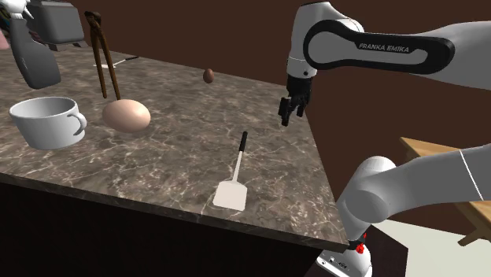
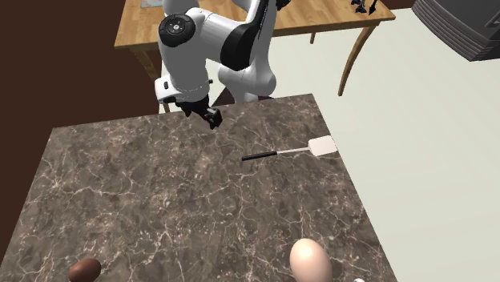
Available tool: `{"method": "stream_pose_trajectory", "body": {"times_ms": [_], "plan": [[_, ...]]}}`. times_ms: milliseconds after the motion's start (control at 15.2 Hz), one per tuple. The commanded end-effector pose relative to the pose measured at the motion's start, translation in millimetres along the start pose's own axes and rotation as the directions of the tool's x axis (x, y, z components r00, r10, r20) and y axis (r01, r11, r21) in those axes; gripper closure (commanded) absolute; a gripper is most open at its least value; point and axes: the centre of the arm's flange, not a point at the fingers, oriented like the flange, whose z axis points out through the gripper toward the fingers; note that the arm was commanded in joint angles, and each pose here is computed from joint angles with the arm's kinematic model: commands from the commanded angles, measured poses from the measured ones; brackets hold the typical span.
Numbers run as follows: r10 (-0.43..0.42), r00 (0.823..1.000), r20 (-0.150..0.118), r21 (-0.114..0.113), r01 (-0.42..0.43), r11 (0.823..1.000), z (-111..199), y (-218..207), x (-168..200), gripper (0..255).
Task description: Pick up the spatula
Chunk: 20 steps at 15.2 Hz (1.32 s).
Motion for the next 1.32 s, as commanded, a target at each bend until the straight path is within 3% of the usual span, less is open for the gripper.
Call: {"method": "stream_pose_trajectory", "body": {"times_ms": [0,264,594,924,1254], "plan": [[0.000,1.000,0.000,0.000,0.000,1.000,0,0,0,0],[0.158,0.987,-0.011,0.022,-0.158,0.987,-10,-42,-27,0],[0.350,0.937,-0.019,0.051,-0.348,0.936,-23,-100,-52,0],[0.528,0.849,-0.021,0.081,-0.525,0.848,-37,-161,-65,0],[0.685,0.728,-0.017,0.110,-0.679,0.725,-52,-223,-66,0]]}}
